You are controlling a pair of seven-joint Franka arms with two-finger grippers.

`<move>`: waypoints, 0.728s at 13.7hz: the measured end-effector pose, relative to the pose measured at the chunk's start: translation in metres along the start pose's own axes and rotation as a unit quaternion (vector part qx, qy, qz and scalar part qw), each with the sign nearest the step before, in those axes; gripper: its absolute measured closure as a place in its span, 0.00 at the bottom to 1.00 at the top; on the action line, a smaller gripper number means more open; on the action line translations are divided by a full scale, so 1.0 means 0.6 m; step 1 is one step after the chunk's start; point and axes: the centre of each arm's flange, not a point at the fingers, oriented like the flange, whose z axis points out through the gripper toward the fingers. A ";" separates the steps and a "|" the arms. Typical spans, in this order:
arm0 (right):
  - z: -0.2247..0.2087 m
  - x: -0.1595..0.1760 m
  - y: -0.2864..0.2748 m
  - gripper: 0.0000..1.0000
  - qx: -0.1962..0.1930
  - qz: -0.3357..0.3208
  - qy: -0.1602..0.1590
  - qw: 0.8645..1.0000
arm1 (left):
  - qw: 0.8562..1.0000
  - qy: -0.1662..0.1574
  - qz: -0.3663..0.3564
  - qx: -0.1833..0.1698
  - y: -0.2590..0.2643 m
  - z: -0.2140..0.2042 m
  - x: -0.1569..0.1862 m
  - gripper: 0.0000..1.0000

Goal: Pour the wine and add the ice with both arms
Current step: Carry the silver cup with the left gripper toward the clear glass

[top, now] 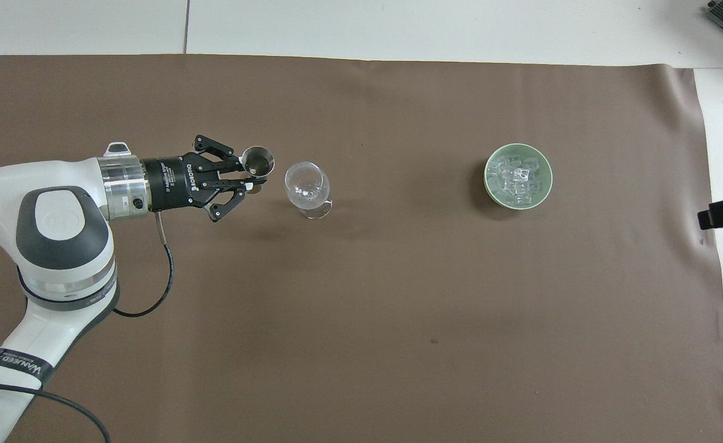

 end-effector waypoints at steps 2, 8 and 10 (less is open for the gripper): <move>0.000 0.000 0.000 0.00 0.000 0.000 0.000 1.000 | 1.000 0.012 0.002 -0.004 -0.002 0.007 -0.007 0.79; 0.000 0.000 0.000 0.00 0.000 0.000 0.000 1.000 | 0.999 0.038 0.018 -0.014 -0.004 0.019 -0.023 0.79; 0.000 0.000 0.000 0.00 0.000 0.000 0.000 1.000 | 0.999 0.042 0.022 -0.020 -0.007 0.025 -0.029 0.79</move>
